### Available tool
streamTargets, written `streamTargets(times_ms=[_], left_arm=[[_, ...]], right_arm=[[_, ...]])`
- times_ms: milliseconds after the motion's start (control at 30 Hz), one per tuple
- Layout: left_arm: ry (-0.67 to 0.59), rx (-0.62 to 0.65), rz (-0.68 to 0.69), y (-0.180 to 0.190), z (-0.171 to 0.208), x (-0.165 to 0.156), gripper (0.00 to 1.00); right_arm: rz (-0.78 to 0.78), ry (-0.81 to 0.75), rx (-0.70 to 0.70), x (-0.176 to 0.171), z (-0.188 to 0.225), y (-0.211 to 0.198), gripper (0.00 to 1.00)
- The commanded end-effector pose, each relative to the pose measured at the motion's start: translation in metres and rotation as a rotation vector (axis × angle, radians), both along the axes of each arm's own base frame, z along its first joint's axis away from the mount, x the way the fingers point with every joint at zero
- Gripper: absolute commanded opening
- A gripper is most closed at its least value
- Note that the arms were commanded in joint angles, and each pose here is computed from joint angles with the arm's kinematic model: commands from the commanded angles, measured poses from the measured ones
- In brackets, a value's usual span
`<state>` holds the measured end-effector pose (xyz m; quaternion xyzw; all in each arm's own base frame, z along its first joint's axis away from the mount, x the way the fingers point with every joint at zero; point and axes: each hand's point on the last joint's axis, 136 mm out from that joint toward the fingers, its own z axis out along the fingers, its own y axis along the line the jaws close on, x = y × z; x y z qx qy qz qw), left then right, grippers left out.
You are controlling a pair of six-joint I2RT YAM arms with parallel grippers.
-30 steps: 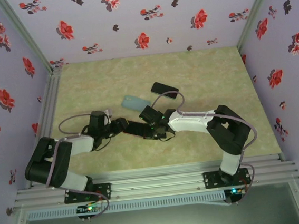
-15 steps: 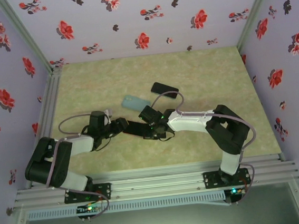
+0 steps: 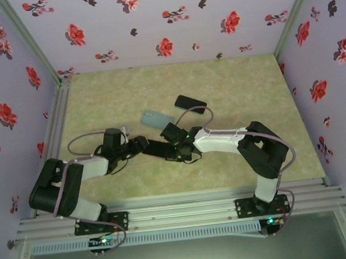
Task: Put the phone into the phone case
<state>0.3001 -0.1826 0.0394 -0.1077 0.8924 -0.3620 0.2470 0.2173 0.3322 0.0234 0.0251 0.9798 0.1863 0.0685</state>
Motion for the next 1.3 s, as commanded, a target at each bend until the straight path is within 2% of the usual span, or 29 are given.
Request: streamTargets(times_ms=[0,200,367,567,667,767,867,1000,1267], left_arm=[[0.014,0.018,-0.005,0.004,-0.006,-0.003,0.57],[0.024,0.024,-0.002,0.005,-0.002,-0.003,0.61],[0.087,0.026,0.015,0.006,0.008,-0.007,0.61],[0.002,0.098,0.008,0.020,0.032,-0.016,0.62],[-0.026,0.142,0.044,0.033,0.037,-0.021,0.62],[-0.062,0.121,0.087,0.037,0.052,-0.023,0.62],[-0.123,0.100,0.135,0.043,0.071,-0.022,0.63],[-0.140,0.146,0.146,0.050,0.079,-0.024,0.64],[-0.134,0.169,0.121,0.048,0.077,-0.024,0.64]], right_arm=[[-0.025,0.192,-0.234,-0.048,-0.087,-0.054,0.00],[-0.043,0.213,-0.237,-0.048,-0.091,-0.061,0.00],[-0.036,0.205,-0.240,-0.046,-0.078,-0.062,0.00],[0.016,0.044,-0.132,-0.021,-0.056,-0.037,0.00],[0.019,-0.032,-0.050,-0.007,-0.035,-0.021,0.00],[0.033,-0.110,0.005,0.003,0.002,-0.008,0.00],[0.073,-0.185,0.028,0.013,0.040,0.001,0.00],[0.093,-0.239,0.076,0.018,0.076,0.008,0.00],[0.117,-0.299,0.087,0.022,0.093,0.005,0.00]])
